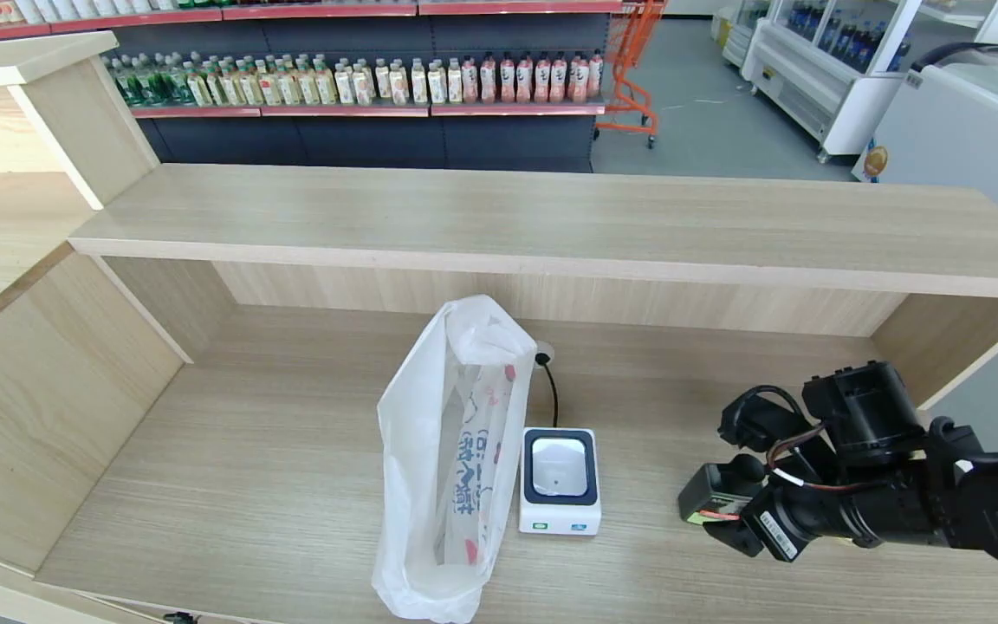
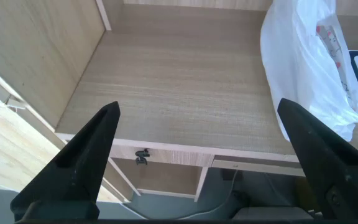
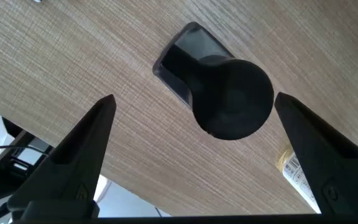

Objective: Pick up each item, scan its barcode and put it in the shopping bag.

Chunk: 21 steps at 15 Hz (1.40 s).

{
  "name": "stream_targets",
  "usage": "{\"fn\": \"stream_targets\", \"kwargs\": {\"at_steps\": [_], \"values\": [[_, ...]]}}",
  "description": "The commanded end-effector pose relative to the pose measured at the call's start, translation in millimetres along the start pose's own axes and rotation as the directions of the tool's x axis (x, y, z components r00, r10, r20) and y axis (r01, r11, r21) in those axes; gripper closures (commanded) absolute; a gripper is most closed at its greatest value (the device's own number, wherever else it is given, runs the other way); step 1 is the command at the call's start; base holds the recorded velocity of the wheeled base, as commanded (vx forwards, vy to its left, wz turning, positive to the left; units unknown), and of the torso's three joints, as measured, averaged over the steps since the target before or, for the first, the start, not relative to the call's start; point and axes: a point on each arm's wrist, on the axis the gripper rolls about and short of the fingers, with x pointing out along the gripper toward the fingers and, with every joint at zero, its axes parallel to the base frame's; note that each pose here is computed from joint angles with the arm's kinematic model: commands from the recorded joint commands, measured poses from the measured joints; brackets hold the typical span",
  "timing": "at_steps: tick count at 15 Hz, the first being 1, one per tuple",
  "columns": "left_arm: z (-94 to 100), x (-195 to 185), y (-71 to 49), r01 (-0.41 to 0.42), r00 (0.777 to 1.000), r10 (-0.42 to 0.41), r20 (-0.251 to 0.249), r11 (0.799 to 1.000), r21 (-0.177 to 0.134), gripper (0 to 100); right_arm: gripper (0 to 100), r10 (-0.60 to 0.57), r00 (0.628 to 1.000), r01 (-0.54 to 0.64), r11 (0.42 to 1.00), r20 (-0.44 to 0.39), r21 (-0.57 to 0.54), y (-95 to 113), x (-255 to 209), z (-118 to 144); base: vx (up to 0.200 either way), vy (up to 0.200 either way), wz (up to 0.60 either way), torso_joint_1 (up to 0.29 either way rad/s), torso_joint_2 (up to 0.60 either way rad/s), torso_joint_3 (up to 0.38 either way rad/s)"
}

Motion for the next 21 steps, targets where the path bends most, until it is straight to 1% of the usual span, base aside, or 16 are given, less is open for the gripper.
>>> {"fn": "stream_targets", "kwargs": {"at_steps": [1, 3, 5, 12, 13, 15, 18, 19, 21], "values": [[0.0, 0, 0.0, -0.001, 1.0, 0.001, 0.0, 1.0, 0.0, 0, 0, 0.002, 1.0, -0.002, 1.0, -0.014, 0.006, -1, 5, -2, 0.0, 0.0, 0.0, 0.0, 0.0, 0.0], [0.0, 0, 0.0, 0.0, 1.0, 0.0, 0.0, 1.0, 0.0, 0, 0, -0.002, 1.0, 0.001, 1.0, 0.023, 0.012, -3, 12, 1, 0.0, 0.0, 0.0, 0.0, 0.0, 0.0], [0.0, 0, 0.0, 0.0, 1.0, 0.0, 0.0, 1.0, 0.0, 0, 0, 0.063, 0.995, -0.064, 0.998, 0.071, 0.008, -3, 21, 3, 0.0, 0.0, 0.0, 0.0, 0.0, 0.0], [0.0, 0, 0.0, 0.0, 1.0, 0.0, 0.0, 1.0, 0.0, 0, 0, 0.066, 0.993, -0.065, 0.998, 0.101, -0.016, -3, 37, 3, 0.0, 0.0, 0.0, 0.0, 0.0, 0.0], [0.0, 0, 0.0, 0.0, 1.0, 0.0, 0.0, 1.0, 0.0, 0, 100, 0.072, 0.993, -0.071, 0.997, 0.094, -0.017, -2, 39, 2, 0.0, 0.0, 0.0, 0.0, 0.0, 0.0], [0.0, 0, 0.0, 0.0, 1.0, 0.0, 0.0, 1.0, 0.0, 0, 100, 0.073, 0.993, -0.072, 0.997, 0.091, -0.018, -2, 43, 2, 0.0, 0.0, 0.0, 0.0, 0.0, 0.0], [0.0, 0, 0.0, 0.0, 1.0, 0.0, 0.0, 1.0, 0.0, 0, 100, 0.06, 0.989, -0.059, 0.998, 0.138, -0.013, -3, 43, 9, 0.0, 0.0, 0.0, 0.0, 0.0, 0.0], [0.0, 0, 0.0, 0.0, 1.0, 0.0, 0.0, 1.0, 0.0, 0, 100, 0.064, 0.985, -0.064, 0.998, 0.161, -0.006, -4, 39, 11, 0.0, 0.0, 0.0, 0.0, 0.0, 0.0], [0.0, 0, 0.0, 0.0, 1.0, 0.0, 0.0, 1.0, 0.0, 0, 100, 0.057, 0.97, -0.066, 0.997, 0.237, 0.034, -7, 17, 17, 0.0, 0.0, 0.0, 0.0, 0.0, 0.0]]}}
